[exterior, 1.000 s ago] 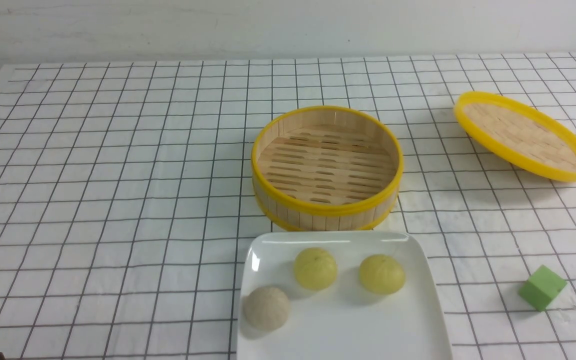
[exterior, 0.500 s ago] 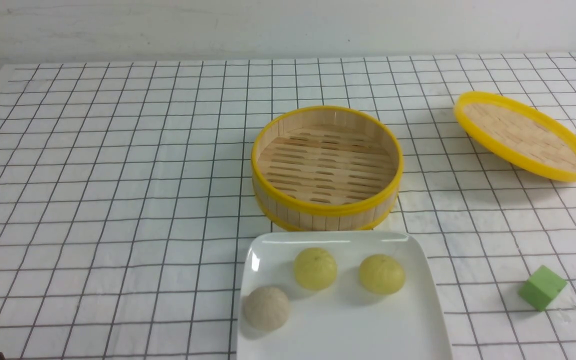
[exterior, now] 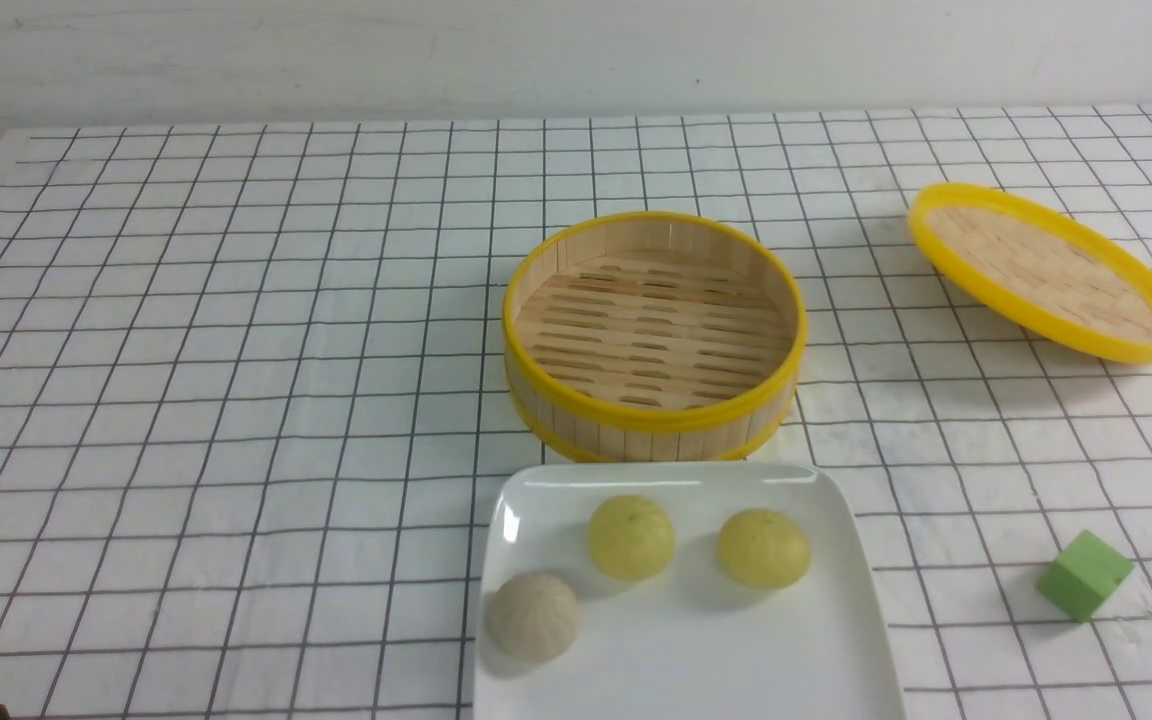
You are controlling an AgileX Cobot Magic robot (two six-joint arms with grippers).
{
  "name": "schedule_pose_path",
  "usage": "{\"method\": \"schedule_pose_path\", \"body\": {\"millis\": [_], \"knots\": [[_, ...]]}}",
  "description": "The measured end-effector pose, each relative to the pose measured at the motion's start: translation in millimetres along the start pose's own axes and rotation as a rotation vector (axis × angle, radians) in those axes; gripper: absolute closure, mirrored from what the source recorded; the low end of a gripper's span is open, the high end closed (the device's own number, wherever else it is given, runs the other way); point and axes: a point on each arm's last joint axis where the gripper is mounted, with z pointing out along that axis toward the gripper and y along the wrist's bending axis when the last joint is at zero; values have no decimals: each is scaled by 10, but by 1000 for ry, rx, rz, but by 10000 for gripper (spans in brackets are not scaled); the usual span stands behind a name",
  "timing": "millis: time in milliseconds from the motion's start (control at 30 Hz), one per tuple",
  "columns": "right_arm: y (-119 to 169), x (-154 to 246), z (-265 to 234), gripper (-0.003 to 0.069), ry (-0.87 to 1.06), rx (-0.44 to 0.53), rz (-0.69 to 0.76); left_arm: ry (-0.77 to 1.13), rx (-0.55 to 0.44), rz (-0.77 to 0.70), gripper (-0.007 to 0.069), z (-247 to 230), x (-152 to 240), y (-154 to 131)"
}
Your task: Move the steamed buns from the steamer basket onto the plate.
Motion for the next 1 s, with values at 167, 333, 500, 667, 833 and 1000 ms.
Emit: {"method": "schedule_pose_path", "body": {"millis": [167, 333, 500, 667, 833, 1000], "knots": [[0, 0, 0, 420, 0, 0, 0, 0, 0, 0, 385, 0, 0, 0], [0, 0, 0, 419, 0, 0, 0, -2, -6, 16, 385, 0, -1, 5], [0, 0, 0, 419, 0, 0, 0, -5, -26, 65, 385, 1, -2, 24], [0, 0, 0, 419, 0, 0, 0, -6, -33, 80, 385, 1, -3, 30], [0, 0, 0, 419, 0, 0, 0, -6, -34, 84, 385, 1, -3, 31], [0, 0, 0, 419, 0, 0, 0, -6, -34, 84, 385, 1, -3, 31]]}}
